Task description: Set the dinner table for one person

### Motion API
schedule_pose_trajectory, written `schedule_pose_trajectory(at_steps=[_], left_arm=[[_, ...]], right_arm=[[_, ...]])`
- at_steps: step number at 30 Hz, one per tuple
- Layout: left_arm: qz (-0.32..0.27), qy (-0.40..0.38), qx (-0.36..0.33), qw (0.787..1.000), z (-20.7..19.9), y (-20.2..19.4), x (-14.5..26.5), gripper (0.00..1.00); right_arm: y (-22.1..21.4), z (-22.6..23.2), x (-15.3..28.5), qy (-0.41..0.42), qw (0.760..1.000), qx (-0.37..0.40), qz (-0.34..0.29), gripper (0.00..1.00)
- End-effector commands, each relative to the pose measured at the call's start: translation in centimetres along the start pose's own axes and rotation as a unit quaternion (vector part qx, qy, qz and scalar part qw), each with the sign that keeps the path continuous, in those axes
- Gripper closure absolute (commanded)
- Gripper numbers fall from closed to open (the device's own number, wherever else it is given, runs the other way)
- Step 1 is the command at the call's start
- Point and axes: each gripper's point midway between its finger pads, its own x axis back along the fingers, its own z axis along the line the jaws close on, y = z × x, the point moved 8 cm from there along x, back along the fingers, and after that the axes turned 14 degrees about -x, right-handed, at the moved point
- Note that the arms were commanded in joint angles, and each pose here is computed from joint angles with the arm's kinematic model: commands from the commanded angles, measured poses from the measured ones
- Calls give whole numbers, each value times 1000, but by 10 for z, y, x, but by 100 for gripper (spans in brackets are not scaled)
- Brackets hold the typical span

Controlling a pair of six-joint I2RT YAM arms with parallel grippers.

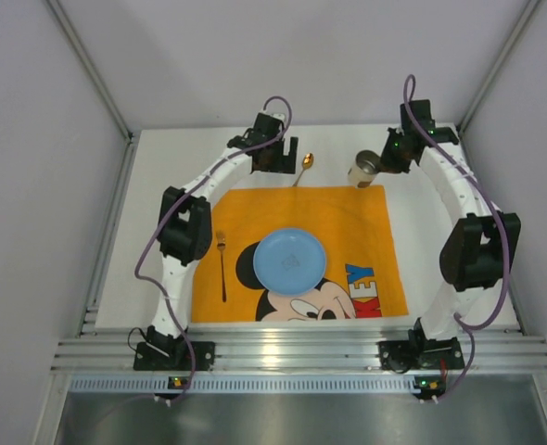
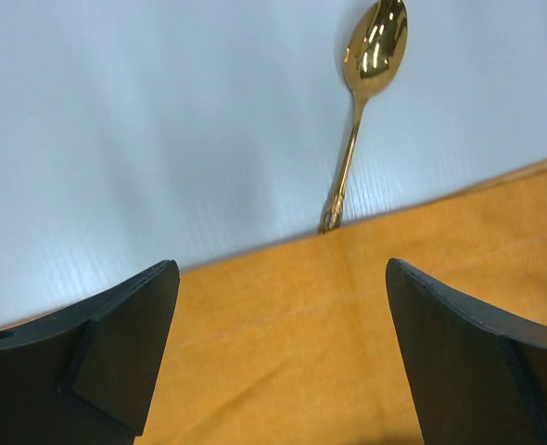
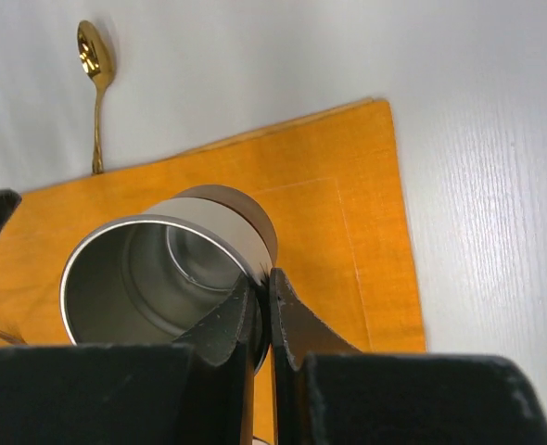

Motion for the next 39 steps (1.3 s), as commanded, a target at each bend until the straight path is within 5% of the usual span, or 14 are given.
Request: schedule_pose_trajectory(at_steps=[1,9,11,12,14,15,19,29,34,39], left_arm=[[-37,-5,55,998,12,19,-20,2],[-81,-76,90,990,1,37,-52,2],[-88,-87,91,988,-2,44,-62,3],[-91,-95,90,987,-4,46,-64,3],[-103,-99,85,986,-6,51,-70,4],[-104,-100,83,986,-8,51,-71,4],[-96,-107,56,988,-15,43,-83,10],[-48,-61,-11,997,-30,11,-105,47],[-30,-42,-25,998,-33,-1,-115,51],[1,-18,-50,999,-36,-22,-124,68]], right_arm=[[-23,-22,-13,-38,999,19,16,100],[-54,-46,-32,-65,997,19,39,99],[-62,-44,-35,-64,996,31,51,80],[-64,-42,-34,-62,996,35,52,58],[-69,-38,-31,-58,996,44,55,39],[-70,-37,-25,-56,996,47,55,1],[-69,-35,-9,-52,996,55,52,0],[-77,-55,33,-61,995,50,53,0],[-84,-67,56,-50,996,44,55,0],[-88,-79,67,-55,996,40,61,0]])
